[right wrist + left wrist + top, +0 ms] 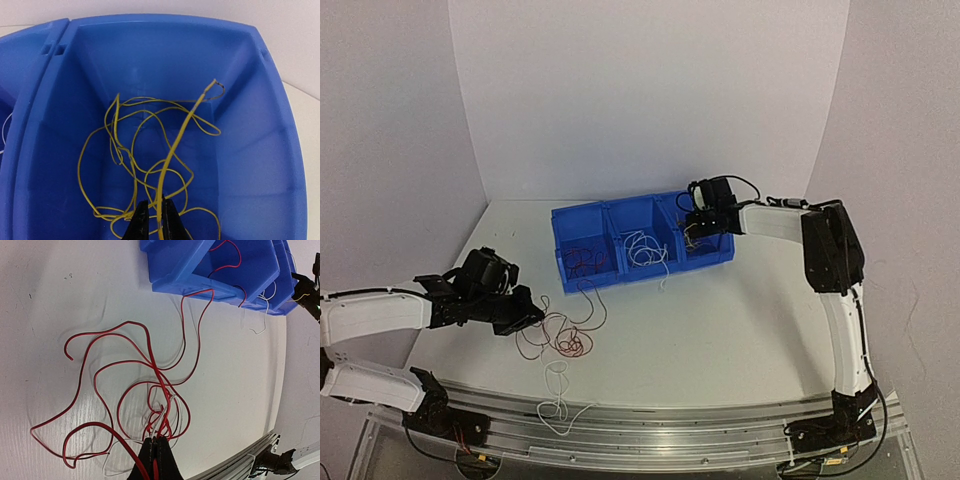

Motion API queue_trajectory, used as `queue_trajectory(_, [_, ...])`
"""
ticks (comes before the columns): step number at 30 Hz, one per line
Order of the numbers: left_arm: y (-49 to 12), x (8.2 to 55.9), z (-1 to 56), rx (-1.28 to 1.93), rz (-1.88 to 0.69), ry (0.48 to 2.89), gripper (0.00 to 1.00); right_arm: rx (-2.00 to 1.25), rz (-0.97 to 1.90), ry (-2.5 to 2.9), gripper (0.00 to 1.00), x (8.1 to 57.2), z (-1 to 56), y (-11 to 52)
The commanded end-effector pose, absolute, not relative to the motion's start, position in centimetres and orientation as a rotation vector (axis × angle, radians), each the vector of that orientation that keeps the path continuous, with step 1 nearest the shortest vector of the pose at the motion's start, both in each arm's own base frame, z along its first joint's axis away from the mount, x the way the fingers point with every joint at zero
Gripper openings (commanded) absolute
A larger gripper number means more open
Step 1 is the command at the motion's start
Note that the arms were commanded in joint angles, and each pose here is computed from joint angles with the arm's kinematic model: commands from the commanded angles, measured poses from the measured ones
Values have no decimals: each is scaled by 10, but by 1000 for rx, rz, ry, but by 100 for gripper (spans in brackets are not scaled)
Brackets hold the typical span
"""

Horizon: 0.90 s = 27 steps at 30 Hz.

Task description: Untangle the cables

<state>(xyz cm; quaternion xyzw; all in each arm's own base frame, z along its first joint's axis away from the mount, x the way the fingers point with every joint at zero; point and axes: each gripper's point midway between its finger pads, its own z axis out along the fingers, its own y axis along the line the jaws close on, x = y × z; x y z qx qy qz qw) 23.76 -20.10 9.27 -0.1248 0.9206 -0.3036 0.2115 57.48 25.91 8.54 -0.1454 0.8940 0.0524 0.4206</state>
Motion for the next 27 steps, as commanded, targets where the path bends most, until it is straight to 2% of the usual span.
queue_trajectory(1, [-207, 239, 105, -328, -882, 2542, 0, -537, 102, 2172, 9, 585, 91, 271])
queue_trajectory(4, [-208, 239, 106, -324, -888, 2544, 0, -545, 58, 2167, 10, 587, 90, 267])
queue_trajectory(9, [-209, 238, 111, -315, -903, 2531, 0, -592, -14, 2156, 18, 588, 89, 261])
queue_trajectory(18, [-208, 236, 120, -299, -930, 2493, 0, -602, 111, 2020, 44, 551, 196, 261])
queue_trajectory(22, [-208, 235, 124, -290, -946, 2477, 0, -617, 97, 1978, 48, 536, 224, 253])
queue_trajectory(27, [-207, 233, 127, -285, -951, 2468, 0, -669, -101, 1960, 53, 540, 224, 232])
